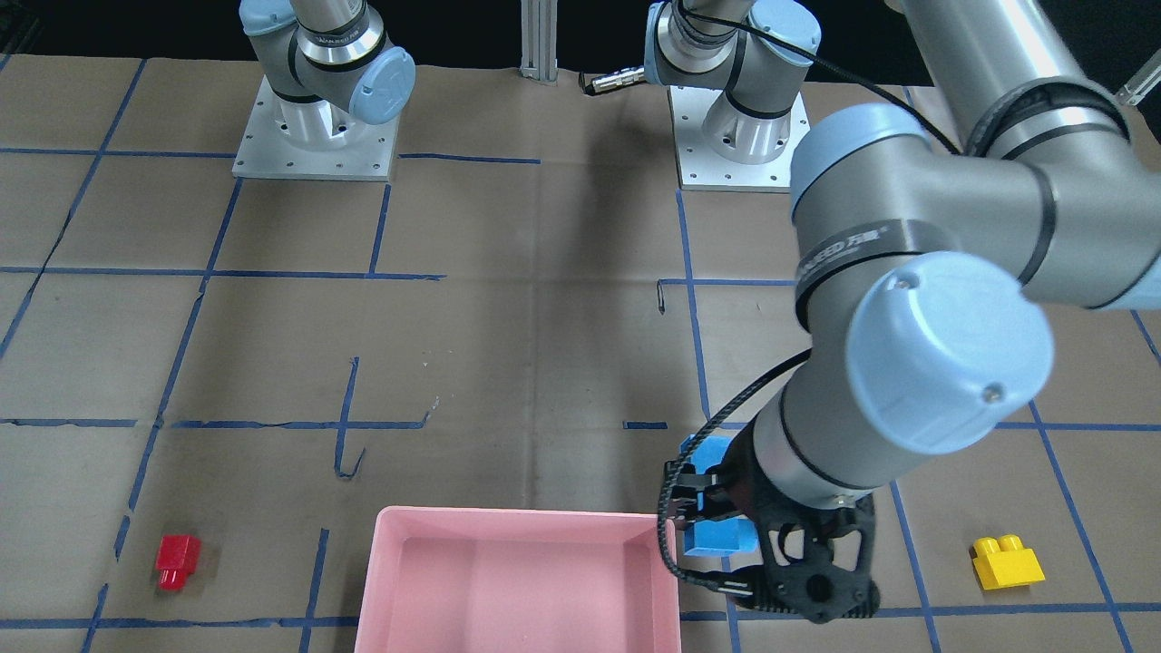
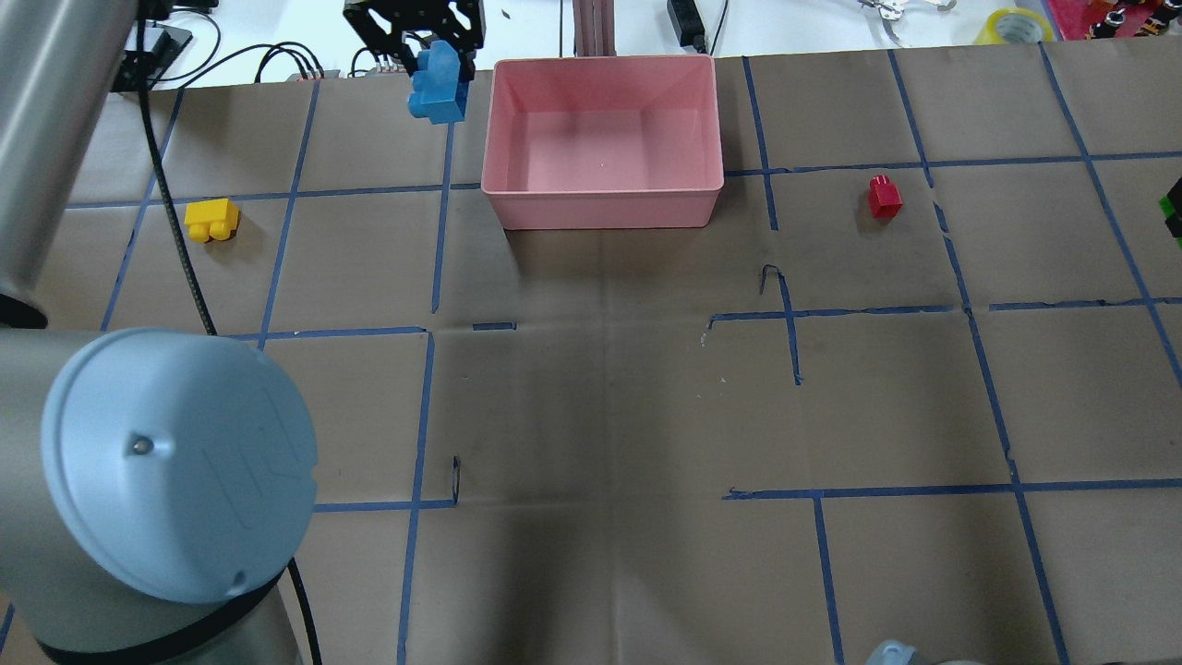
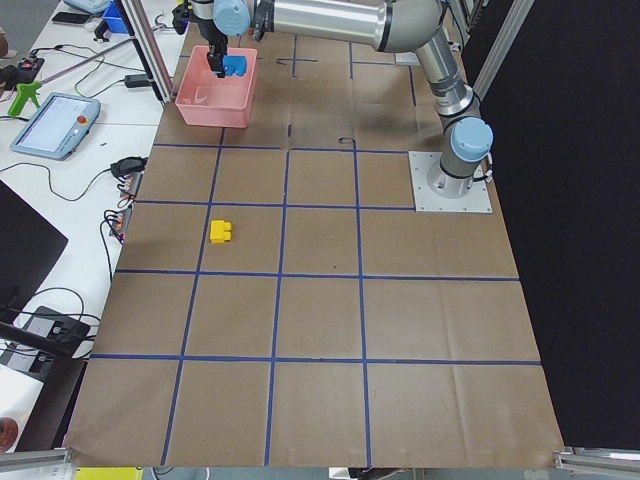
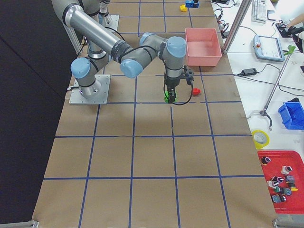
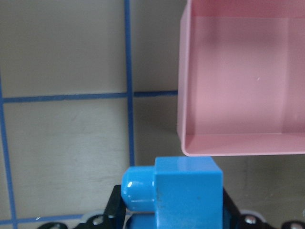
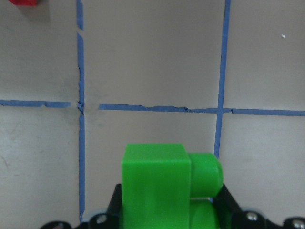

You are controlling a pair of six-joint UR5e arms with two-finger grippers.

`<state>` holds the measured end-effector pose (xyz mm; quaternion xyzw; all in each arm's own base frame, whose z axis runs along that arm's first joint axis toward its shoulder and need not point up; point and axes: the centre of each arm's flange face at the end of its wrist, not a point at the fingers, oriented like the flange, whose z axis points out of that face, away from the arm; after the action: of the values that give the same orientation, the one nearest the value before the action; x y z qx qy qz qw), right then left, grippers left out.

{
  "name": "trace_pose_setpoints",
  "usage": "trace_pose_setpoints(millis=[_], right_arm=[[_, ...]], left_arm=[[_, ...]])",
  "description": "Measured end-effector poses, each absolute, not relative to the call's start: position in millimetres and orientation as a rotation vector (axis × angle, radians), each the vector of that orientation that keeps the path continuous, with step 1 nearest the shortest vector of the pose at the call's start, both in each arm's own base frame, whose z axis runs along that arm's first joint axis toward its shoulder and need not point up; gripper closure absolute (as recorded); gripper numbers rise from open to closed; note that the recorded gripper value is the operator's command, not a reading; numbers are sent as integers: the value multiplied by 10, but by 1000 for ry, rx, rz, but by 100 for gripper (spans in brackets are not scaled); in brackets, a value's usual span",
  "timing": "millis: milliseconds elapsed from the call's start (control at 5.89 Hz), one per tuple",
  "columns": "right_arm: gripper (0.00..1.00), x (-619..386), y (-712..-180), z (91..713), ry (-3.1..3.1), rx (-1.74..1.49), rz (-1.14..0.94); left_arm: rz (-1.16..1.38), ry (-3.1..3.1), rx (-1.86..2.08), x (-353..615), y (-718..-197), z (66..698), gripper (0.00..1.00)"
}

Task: Put all blocks into box

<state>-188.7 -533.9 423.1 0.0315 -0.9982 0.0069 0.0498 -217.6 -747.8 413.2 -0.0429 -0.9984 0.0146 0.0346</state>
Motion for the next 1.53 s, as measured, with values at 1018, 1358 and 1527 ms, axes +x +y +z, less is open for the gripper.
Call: trace_pose_setpoints(millis=[1018,1358,1527], right_arm=[[94,362,-5967,4712,-3172,156,294],[94,575,-6241,4820,-3163,191,380],[94,828,-6405,4796,-3172,187,393]], left_arm=[[211,-3047,-185,-2885,-7850,3099,0],[312,-3026,-115,-2854,-7842,3410,0],[356,-3017,-98,-2752,-7784,3720,0]])
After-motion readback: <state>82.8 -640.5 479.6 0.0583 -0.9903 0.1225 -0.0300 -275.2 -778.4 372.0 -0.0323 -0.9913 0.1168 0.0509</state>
